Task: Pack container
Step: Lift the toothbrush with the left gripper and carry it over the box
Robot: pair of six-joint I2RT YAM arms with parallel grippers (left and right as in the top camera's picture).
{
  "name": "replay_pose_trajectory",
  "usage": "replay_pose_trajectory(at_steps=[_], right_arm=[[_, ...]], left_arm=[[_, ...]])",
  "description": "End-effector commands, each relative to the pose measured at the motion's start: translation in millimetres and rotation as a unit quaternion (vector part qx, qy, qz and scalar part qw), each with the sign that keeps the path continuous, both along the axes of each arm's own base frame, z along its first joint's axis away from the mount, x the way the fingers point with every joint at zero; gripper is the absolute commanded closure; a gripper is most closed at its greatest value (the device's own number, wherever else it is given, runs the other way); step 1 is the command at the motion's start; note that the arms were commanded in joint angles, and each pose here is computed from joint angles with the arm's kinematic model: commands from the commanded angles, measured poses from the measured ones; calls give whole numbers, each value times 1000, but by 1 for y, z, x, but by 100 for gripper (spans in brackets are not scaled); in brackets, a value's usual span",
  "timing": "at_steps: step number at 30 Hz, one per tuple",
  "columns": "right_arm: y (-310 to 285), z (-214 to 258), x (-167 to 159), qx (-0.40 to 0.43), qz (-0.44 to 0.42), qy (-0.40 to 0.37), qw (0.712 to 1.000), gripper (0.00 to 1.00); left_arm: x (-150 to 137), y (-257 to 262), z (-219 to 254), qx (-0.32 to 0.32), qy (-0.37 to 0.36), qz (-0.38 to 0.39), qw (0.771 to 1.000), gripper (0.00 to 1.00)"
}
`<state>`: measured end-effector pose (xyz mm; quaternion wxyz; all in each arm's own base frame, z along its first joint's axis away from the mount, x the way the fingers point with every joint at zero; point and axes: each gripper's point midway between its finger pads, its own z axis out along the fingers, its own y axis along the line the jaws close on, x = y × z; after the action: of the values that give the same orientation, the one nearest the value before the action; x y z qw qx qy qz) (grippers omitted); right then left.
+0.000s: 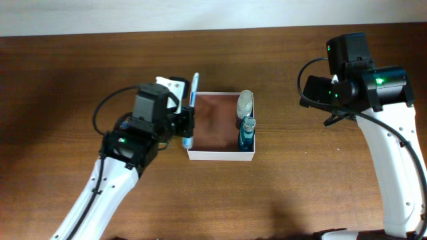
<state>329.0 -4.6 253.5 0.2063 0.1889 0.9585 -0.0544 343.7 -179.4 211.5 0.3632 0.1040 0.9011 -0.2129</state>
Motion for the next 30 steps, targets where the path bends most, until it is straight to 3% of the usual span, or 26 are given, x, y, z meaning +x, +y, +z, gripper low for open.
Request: replay_pose_trajectory(at_steps=[1,6,15,26,30], right_arm=[[-3,4,2,-3,-4,-7,1000,2],[-3,4,2,-3,-4,-7,1000,2],[-3,4,2,-3,-4,-7,1000,2],[-3,4,2,-3,-4,-7,1000,2],[-3,4,2,-3,-4,-7,1000,2]], left_arm=[[-4,-20,14,-36,-3,-6,999,99],[-9,-29,15,-38,-4,-18,999,99],[-3,-20,19,-64,20,53,996,99],[6,-12,24,43,56,107,992,99],[18,-11,5,96,80,124,984,99]])
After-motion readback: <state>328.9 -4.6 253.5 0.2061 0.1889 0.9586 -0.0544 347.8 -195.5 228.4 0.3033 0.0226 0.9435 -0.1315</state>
